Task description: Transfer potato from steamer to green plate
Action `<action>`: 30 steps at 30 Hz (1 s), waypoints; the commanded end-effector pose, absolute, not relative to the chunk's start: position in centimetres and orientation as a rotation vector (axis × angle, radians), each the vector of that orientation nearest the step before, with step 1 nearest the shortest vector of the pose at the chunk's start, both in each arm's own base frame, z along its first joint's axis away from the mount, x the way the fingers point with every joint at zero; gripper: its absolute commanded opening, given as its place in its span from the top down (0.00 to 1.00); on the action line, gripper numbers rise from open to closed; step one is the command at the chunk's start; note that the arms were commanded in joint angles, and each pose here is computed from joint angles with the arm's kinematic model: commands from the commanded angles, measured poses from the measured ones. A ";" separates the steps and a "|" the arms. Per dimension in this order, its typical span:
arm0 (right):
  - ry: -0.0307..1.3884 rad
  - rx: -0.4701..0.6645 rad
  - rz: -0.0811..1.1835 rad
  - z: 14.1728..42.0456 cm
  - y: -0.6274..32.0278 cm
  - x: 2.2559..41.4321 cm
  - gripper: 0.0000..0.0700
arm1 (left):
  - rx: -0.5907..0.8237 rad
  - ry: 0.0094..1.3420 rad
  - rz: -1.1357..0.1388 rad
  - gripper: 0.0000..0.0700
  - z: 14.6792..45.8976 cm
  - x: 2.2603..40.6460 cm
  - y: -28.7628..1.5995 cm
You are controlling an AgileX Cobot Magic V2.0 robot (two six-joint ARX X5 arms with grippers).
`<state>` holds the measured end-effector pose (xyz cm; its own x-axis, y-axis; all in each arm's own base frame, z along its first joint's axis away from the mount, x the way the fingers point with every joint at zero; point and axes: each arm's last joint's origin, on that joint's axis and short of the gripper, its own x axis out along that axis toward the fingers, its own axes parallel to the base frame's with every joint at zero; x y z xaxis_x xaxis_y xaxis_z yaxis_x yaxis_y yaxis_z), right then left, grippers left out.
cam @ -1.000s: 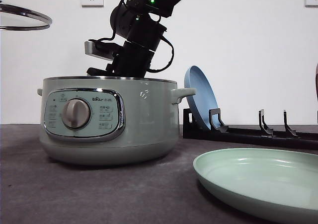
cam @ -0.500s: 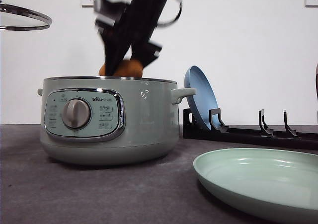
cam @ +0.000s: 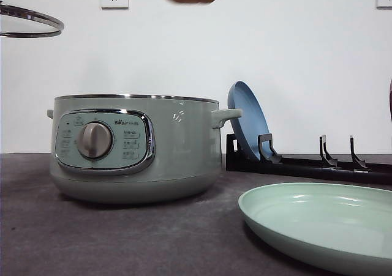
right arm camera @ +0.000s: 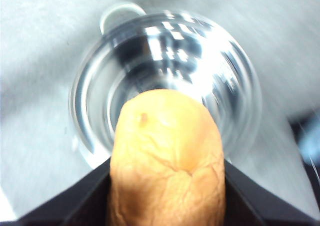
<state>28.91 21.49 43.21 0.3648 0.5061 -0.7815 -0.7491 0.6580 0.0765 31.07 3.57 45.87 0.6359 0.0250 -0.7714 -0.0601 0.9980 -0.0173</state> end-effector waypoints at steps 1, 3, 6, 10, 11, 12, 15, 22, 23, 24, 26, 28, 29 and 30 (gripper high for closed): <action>0.955 -0.324 0.793 43.3 20.1 27.3 0.65 | -0.046 0.799 0.054 1.00 47.3 30.6 3.5; 0.966 -0.325 0.758 43.5 18.1 25.5 0.64 | -0.047 0.799 0.055 1.00 47.3 30.6 3.5; 0.990 -0.311 0.718 43.3 15.2 22.9 0.64 | -0.049 0.803 0.056 1.00 47.3 30.6 3.5; 0.983 -0.280 0.677 42.6 11.8 19.5 0.64 | -0.048 0.806 0.051 1.00 47.3 30.6 3.4; 0.979 -0.263 0.662 42.0 11.2 18.9 0.64 | -0.048 0.807 0.051 1.00 47.3 30.6 3.4; 0.973 -0.243 0.646 41.5 10.5 18.3 0.64 | -0.048 0.808 0.051 1.00 47.3 30.6 3.4; 0.955 -0.186 0.605 39.4 9.1 16.6 0.64 | -0.050 0.809 0.052 1.00 47.3 30.5 3.4; 0.945 -0.025 0.572 32.4 8.3 15.0 0.64 | -0.052 0.812 0.052 1.00 47.2 30.5 3.4; 0.957 0.003 0.570 31.3 8.4 15.1 0.64 | -0.052 0.812 0.052 1.00 47.2 30.5 3.4; 0.972 0.022 0.562 30.1 8.4 15.2 0.64 | -0.052 0.812 0.052 1.00 47.2 30.5 3.4; 1.002 0.044 0.544 27.9 8.6 15.5 0.64 | -0.052 0.812 0.052 1.00 47.2 30.5 3.4; 1.029 0.067 0.526 25.9 8.7 15.8 0.64 | -0.052 0.812 0.052 1.00 47.2 30.5 3.4; 1.040 0.079 0.516 24.9 8.8 15.9 0.64 | -0.052 0.812 0.052 1.00 47.2 30.5 3.4; 1.047 0.085 0.511 24.0 8.8 16.0 0.64 | -0.052 0.812 0.052 1.00 47.2 30.5 3.4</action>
<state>15.73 8.56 24.20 0.3878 0.4312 -0.8147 -0.3906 0.8774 0.2785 31.02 3.45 45.82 0.6292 0.0220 -0.7769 -0.0642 0.9977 -0.0237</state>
